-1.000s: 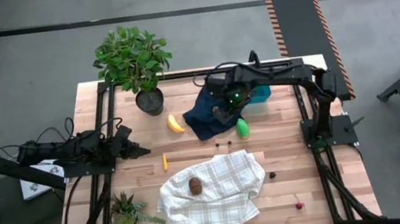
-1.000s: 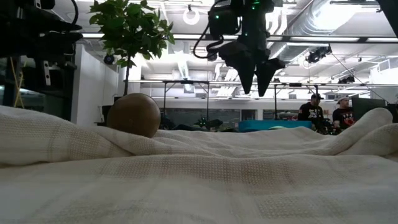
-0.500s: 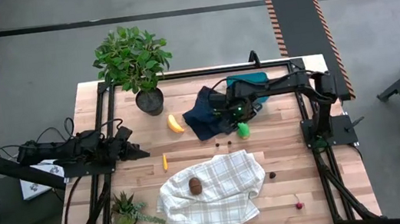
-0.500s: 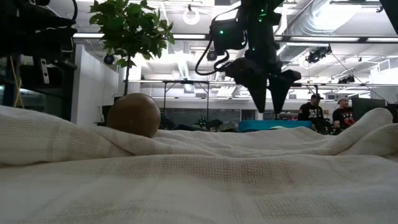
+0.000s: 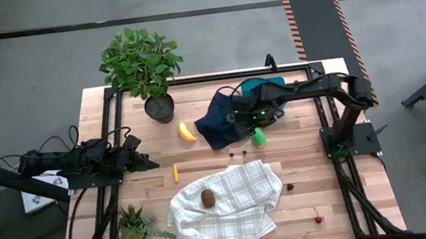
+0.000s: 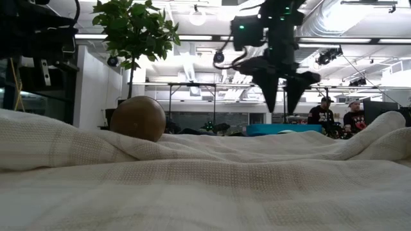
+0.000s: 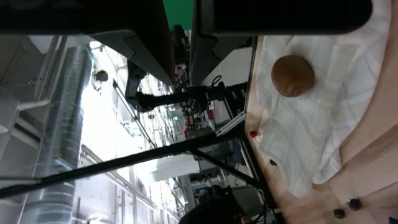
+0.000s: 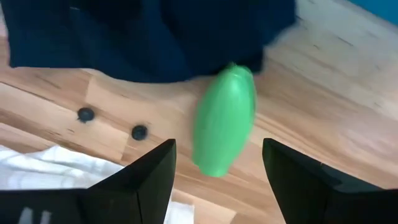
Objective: Pick and placing Produce into tupperware
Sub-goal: Put the green corn into the blue bin
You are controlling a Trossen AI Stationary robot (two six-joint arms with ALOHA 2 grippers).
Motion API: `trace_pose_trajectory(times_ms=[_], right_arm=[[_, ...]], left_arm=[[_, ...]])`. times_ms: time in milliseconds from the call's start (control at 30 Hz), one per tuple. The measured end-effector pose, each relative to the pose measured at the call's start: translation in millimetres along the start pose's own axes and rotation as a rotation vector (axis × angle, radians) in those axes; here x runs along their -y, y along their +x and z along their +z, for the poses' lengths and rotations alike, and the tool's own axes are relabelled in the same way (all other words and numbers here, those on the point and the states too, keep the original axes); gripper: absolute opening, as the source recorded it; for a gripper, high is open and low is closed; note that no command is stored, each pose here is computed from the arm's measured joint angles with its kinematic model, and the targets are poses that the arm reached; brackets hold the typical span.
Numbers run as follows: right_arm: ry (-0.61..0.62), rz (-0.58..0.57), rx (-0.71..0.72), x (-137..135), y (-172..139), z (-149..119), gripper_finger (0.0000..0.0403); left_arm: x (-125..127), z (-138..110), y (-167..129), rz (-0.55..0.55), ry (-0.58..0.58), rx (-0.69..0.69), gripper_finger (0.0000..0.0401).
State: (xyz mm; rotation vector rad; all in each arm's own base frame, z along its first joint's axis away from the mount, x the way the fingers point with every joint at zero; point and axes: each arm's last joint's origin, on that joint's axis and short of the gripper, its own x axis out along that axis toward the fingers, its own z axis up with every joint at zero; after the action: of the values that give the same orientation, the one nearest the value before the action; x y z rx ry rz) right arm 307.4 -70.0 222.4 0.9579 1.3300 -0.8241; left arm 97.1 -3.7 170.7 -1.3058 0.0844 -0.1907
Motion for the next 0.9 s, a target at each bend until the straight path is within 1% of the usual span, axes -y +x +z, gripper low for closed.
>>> trace_pose_trajectory(times_ms=[100,167,200,333,533,800,900], right_arm=[[0.058,0.067,-0.002,11.5,0.2,-2.7,0.0232],[0.08,0.119,0.005,14.1,0.8,-2.9,0.0232],[0.088,0.127,0.005,14.7,1.6,-2.8,0.0232],[0.1,0.12,0.021,15.7,1.9,-1.4,0.0232],[0.128,0.073,0.031,20.1,5.6,2.8,0.0232],[0.105,0.015,-0.016,16.3,26.9,7.4,0.0232],[0.088,0.019,-0.041,13.8,34.6,9.2,0.0232]], left_arm=[[0.2,-0.2,0.0,-0.003,0.012,-0.006,0.004],[0.1,-0.2,0.0,-0.002,0.012,-0.007,0.004],[0.2,-0.2,0.0,-0.003,0.013,-0.006,0.004],[0.2,-0.2,0.0,-0.003,0.014,-0.006,0.004],[0.1,-0.2,0.0,-0.002,0.014,-0.006,0.004],[0.1,-0.2,0.0,-0.003,0.014,-0.006,0.004],[0.1,-0.2,0.0,-0.003,0.013,-0.007,0.004]])
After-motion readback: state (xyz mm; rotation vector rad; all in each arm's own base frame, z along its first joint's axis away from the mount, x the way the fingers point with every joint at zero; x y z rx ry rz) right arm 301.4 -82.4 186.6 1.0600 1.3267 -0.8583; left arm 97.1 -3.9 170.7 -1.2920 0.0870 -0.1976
